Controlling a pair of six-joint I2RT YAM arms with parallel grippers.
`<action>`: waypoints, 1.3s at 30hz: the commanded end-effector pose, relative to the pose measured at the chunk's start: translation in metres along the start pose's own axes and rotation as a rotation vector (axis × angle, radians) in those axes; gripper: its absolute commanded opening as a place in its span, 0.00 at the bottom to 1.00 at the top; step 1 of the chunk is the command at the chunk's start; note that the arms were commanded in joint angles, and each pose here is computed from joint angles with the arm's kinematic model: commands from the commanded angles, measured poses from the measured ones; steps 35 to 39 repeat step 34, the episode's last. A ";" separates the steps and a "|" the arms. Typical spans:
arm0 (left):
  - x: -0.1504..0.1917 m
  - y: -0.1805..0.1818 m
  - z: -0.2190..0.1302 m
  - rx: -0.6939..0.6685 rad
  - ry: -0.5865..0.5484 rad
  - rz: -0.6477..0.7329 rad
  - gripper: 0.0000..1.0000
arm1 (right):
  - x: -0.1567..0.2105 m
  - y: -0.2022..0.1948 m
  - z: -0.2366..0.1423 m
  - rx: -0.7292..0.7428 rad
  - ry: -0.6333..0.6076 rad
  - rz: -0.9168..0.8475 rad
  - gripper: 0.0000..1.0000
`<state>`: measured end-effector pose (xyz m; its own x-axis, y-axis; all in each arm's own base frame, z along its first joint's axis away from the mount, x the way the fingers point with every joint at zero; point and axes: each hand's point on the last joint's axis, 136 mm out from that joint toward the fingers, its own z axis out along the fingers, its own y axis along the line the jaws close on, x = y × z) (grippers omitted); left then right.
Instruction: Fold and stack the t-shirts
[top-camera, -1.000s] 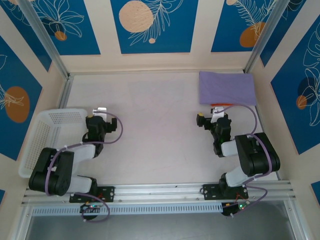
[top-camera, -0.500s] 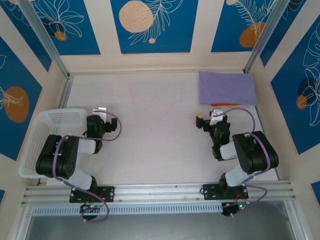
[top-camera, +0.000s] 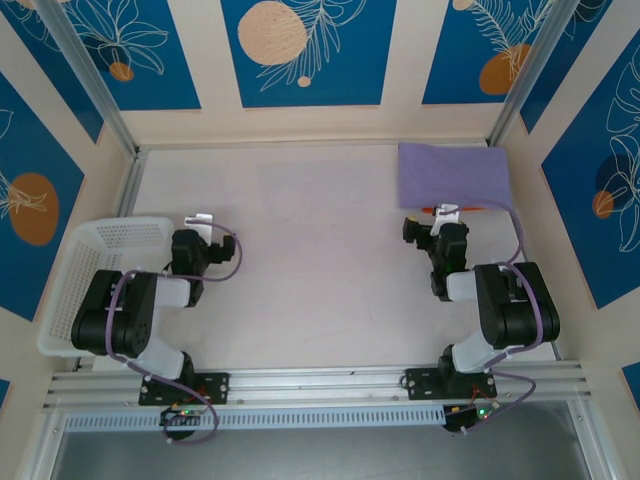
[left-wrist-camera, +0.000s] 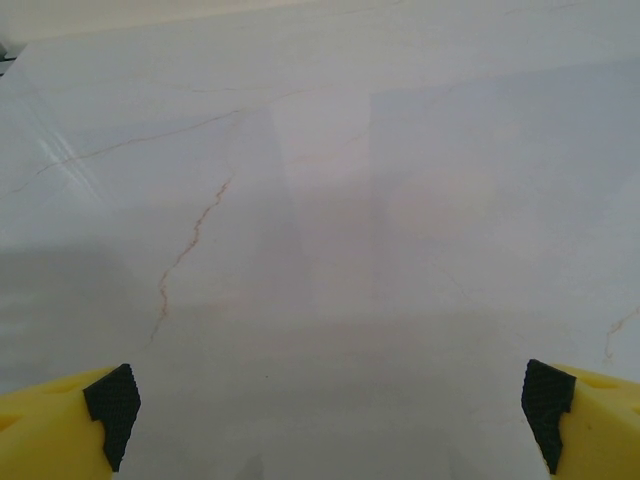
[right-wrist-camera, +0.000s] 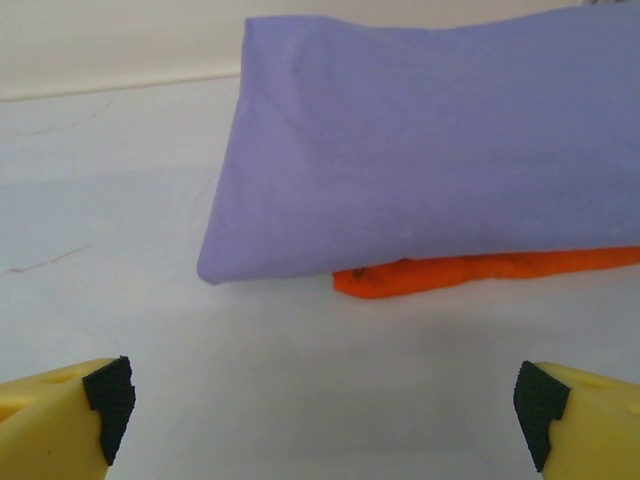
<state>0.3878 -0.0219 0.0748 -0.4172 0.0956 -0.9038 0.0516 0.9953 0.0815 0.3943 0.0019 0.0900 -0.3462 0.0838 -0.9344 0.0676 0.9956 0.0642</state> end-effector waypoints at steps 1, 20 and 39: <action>-0.014 0.002 0.002 0.008 -0.048 -0.004 1.00 | -0.005 0.004 -0.001 -0.015 -0.005 0.017 0.99; -0.015 0.002 0.001 0.010 -0.050 -0.005 1.00 | -0.004 0.004 -0.001 -0.015 -0.002 0.017 0.99; -0.015 0.002 0.001 0.012 -0.049 -0.004 1.00 | -0.004 0.005 -0.001 -0.027 -0.001 0.020 0.99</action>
